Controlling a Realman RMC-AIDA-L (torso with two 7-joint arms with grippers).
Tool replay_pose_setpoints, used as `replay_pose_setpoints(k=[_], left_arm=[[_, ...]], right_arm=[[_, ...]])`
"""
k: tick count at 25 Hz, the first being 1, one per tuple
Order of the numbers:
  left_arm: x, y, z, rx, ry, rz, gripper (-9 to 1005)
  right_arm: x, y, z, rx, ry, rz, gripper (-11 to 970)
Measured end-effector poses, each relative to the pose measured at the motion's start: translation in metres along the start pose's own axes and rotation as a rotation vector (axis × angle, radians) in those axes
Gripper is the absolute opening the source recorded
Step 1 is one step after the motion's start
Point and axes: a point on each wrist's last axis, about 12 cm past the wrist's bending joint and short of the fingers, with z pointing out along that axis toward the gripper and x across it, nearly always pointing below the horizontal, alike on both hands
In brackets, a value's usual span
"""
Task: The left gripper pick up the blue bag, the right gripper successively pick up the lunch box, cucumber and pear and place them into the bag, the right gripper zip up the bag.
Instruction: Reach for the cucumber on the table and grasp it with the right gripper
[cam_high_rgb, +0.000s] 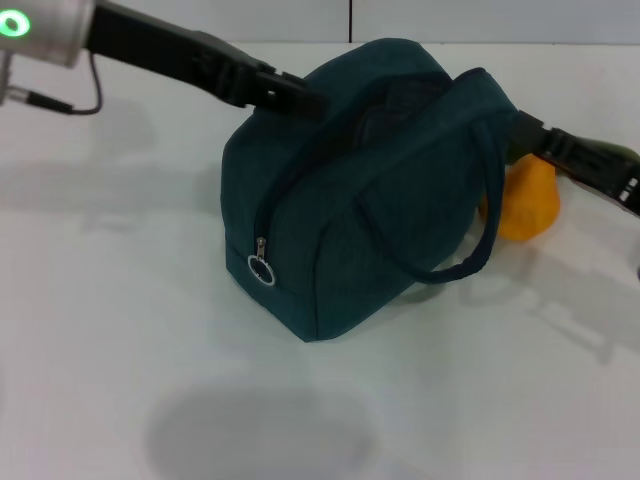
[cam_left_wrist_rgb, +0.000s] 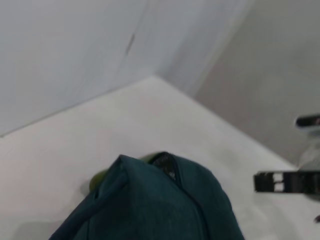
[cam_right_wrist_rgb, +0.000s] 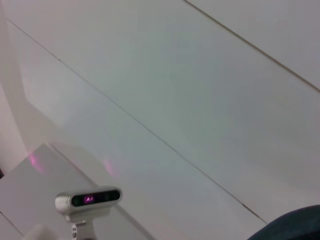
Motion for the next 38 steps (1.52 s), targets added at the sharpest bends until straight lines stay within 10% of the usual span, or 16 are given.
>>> replay_pose_setpoints(k=[18, 32, 38], left_arm=[[-0.052, -0.002, 0.026, -0.139, 0.086, 0.091, 852], [-0.052, 0.012, 0.031, -0.207, 0.176, 0.054, 884], [-0.050, 0.014, 0.037, -0.182, 0.219, 0.038, 669]], right_arm=[[0.014, 0.004, -0.022, 0.022, -0.047, -0.044, 293], [0.015, 0.003, -0.025, 0.040, -0.071, -0.043, 294], [0.014, 0.002, -0.026, 0.053, -0.081, -0.043, 299]])
